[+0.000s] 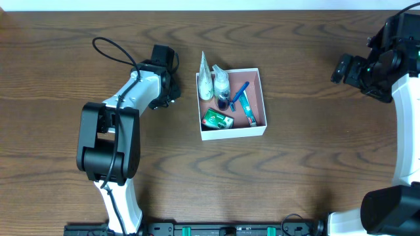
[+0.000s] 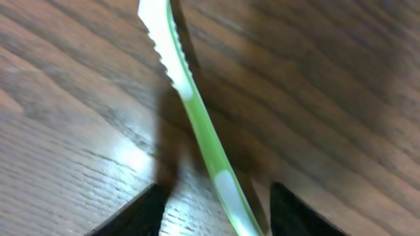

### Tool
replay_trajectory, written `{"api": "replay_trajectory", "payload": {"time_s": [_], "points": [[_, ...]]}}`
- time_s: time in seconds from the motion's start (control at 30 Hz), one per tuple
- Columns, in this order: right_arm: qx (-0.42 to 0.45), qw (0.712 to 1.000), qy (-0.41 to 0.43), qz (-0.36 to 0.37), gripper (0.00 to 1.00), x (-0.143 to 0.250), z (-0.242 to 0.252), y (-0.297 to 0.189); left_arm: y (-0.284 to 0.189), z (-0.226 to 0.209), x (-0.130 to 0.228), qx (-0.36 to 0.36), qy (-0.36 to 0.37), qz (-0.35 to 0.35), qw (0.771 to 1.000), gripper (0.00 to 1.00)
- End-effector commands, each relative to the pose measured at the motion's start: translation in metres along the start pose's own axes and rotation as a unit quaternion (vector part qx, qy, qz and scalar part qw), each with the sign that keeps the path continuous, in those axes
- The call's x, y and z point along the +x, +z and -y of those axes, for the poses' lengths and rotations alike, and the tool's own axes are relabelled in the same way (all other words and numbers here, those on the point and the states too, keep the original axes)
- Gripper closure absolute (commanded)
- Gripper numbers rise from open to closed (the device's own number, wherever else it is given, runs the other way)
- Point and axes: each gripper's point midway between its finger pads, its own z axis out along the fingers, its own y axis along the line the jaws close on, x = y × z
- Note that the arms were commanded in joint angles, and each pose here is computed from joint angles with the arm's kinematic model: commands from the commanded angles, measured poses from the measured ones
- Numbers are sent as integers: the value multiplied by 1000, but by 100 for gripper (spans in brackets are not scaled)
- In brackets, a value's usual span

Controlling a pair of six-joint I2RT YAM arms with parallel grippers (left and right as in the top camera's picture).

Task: Pack container
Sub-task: 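Move the left gripper over the green toothbrush and grasp it, then lift the green toothbrush and carry it over the box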

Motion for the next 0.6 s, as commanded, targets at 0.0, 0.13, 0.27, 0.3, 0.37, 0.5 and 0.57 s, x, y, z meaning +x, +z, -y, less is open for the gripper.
{"api": "replay_trajectory", "payload": {"time_s": [0.0,0.13,0.27,0.3,0.37,0.5,0.57], "points": [[-2,1000,-6,2,1,-1,-1,-1,17,-8,16,-12,-1,-31,999,64],[-2,1000,-6,2,1,-1,-1,-1,17,-8,17,-13,-1,-32,999,70],[-2,1000,-6,2,1,-1,-1,-1,16,-9,19,-16,4,-36,999,81],[-2,1000,-6,2,1,-1,-1,-1,16,-10,19,-17,7,-37,999,90],[-2,1000,-6,2,1,-1,-1,-1,15,-10,19,-17,16,-38,999,94],[-2,1000,-6,2,1,-1,-1,-1,7,-10,18,-16,32,-37,999,94],[-2,1000,-6,2,1,-1,-1,-1,1,-9,15,-12,41,-32,999,94]]}}
